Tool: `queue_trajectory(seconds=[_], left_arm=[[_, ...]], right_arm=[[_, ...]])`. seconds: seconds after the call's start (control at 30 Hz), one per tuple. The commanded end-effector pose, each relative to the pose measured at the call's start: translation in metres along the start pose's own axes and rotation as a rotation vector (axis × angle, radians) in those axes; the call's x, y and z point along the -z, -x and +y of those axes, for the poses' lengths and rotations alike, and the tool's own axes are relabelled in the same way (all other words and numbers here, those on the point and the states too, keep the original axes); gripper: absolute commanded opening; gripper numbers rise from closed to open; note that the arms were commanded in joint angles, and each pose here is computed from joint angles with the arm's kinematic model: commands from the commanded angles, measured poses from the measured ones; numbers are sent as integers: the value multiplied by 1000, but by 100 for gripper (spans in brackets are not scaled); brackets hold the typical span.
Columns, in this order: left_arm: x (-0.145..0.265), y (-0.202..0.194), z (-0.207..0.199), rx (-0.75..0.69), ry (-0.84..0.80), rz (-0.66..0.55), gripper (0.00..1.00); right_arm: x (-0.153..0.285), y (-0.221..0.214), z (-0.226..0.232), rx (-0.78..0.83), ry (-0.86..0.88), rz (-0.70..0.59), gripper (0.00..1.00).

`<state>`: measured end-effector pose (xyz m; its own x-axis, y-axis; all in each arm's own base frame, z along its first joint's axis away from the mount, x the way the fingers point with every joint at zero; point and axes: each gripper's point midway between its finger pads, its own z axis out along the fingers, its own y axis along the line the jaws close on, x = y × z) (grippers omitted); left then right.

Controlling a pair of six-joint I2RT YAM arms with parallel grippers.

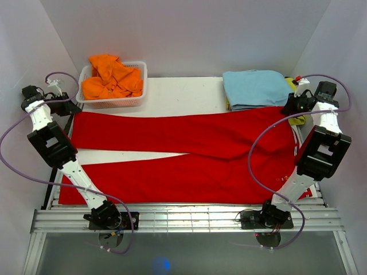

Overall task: Fold and stack the trousers
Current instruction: Fold the trousers

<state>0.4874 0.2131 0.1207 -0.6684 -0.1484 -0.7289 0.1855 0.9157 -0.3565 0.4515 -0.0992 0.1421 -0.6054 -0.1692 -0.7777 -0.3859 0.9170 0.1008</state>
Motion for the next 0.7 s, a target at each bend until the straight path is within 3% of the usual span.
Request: queue_trajectory(seconds=[0.0,0.2,0.53,0.67], left_arm=[[35,49,-25,-98,-39,-132,0],[44,50,-36,-137,-70,-143,0],[131,57,-55,-132,-85,-283,0],[172,40,-64,-101,-82,-312,0]], right_arm=[[7,25,3,51,27,-81,8],[28,43,-2,118,34,-130,8],[109,56,25,271,57,-252,8],[132,30,46,330,74,-232,8]])
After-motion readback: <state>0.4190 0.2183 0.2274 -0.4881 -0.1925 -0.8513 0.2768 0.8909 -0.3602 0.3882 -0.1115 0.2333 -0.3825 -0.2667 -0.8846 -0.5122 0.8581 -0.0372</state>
